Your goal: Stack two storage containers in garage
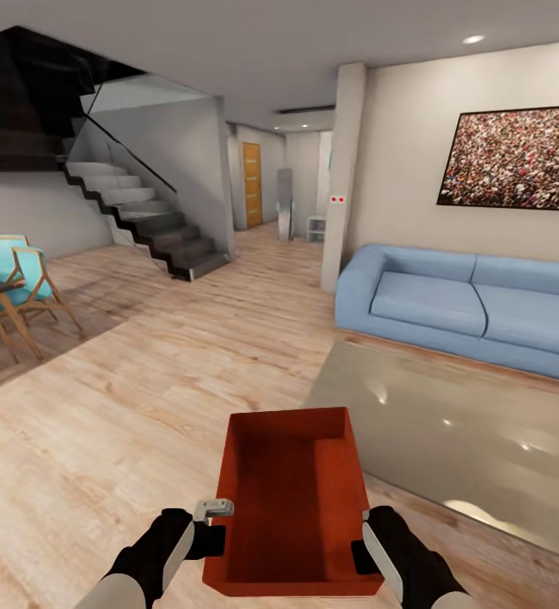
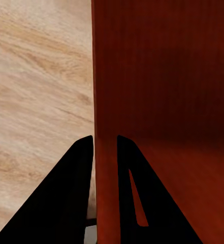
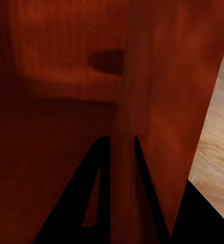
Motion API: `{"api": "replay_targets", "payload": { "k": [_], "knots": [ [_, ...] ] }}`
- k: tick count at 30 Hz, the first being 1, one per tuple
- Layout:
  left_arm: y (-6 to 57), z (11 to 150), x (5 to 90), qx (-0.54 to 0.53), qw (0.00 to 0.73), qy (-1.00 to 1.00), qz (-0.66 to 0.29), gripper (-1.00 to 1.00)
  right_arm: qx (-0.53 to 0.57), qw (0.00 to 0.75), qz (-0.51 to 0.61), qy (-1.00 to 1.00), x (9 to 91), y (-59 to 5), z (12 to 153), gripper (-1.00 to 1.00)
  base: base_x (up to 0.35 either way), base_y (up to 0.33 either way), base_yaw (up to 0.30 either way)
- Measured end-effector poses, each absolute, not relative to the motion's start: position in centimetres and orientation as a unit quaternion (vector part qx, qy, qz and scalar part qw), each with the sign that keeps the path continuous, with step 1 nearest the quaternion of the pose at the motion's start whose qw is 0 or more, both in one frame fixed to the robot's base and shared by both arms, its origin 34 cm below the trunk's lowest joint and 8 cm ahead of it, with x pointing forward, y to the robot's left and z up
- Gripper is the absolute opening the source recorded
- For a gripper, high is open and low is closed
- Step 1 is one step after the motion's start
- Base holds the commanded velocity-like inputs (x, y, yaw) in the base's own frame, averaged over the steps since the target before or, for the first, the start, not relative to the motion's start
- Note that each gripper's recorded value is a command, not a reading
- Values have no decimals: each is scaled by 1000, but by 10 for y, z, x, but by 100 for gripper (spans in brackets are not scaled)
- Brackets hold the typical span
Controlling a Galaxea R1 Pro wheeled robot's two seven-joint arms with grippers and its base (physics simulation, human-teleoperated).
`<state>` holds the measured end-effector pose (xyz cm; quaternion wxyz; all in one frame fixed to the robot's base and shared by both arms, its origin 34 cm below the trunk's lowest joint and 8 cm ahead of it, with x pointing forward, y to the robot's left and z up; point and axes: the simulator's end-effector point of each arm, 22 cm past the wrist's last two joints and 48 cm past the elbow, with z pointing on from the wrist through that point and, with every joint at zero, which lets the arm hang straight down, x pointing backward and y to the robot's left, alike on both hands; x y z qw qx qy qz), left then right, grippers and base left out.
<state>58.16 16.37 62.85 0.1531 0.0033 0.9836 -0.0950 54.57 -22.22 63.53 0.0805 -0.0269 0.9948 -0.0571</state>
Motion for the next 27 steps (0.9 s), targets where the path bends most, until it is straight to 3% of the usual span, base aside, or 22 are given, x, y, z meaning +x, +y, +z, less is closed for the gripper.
{"api": "replay_targets", "payload": {
  "k": [27],
  "knots": [
    [164, 629, 582, 3, 153, 984, -95, -100, -27, 81, -57, 995, 546, -222, 635, -100, 218, 250, 0]
  ]
}}
